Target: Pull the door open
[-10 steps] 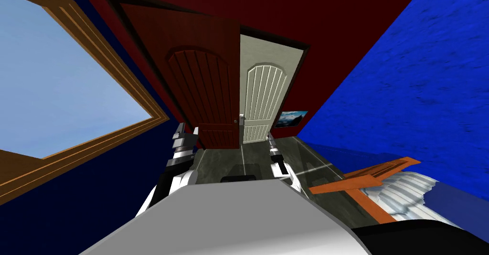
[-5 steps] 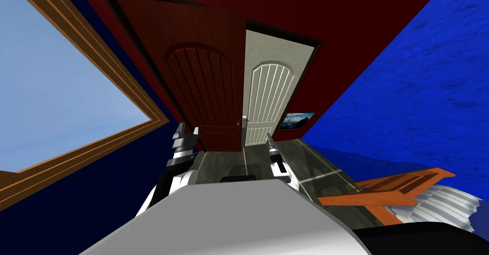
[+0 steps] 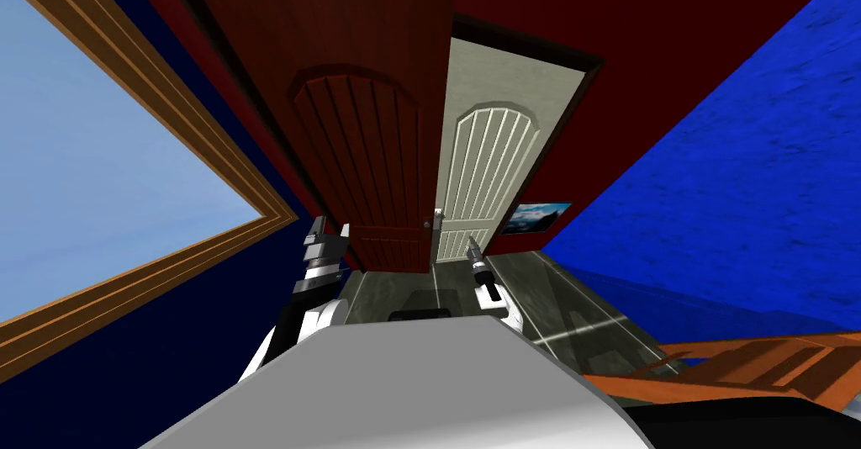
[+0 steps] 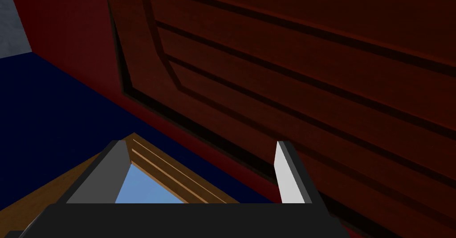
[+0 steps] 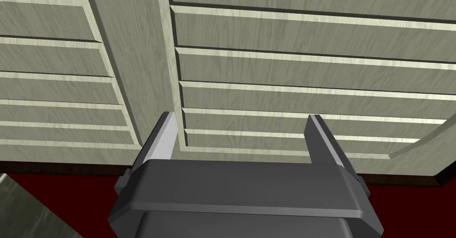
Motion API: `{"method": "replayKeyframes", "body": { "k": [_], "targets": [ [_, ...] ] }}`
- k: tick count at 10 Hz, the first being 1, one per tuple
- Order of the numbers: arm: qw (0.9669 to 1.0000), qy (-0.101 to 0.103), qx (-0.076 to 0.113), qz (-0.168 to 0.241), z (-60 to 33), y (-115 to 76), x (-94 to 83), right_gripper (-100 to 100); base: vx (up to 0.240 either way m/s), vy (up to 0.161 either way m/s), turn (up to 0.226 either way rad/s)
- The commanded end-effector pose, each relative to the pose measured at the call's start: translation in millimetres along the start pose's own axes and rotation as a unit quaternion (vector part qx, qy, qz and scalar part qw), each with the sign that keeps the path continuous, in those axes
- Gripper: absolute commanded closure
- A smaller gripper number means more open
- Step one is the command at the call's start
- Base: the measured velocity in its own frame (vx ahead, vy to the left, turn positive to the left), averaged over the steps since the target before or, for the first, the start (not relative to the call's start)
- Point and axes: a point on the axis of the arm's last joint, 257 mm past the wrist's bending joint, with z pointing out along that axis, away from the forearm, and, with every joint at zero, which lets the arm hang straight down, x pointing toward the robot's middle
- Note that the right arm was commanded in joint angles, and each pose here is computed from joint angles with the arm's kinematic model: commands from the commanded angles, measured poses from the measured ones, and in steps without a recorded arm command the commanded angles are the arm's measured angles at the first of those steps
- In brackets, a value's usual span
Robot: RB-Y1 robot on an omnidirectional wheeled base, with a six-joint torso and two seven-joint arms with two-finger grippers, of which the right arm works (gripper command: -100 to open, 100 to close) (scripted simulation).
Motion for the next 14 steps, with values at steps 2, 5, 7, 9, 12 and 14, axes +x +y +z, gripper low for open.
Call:
{"method": "replayKeyframes", "body": {
  "k": [2,5,7,9,12,14],
  "targets": [
    [0.9998,0.004,0.016,0.014,5.3,-14.2,4.4,-100,0.198,0.094,0.072],
    [0.9993,0.012,0.023,0.027,12.0,-20.7,16.2,-100,0.189,0.116,0.083],
    [0.9990,0.019,0.021,0.034,16.5,-19.4,26.7,-100,0.163,0.109,0.086],
    [0.9992,-0.001,0.034,0.023,8.1,-29.9,-2.5,-100,-0.014,-0.002,-0.060],
    [0.9982,-0.031,0.050,0.010,-3.0,-42.1,-42.6,-100,-0.159,-0.110,-0.070],
    [0.9966,-0.055,0.061,0.000,-11.6,-49.0,-74.6,-100,-0.121,-0.048,-0.013]
  ]
}}
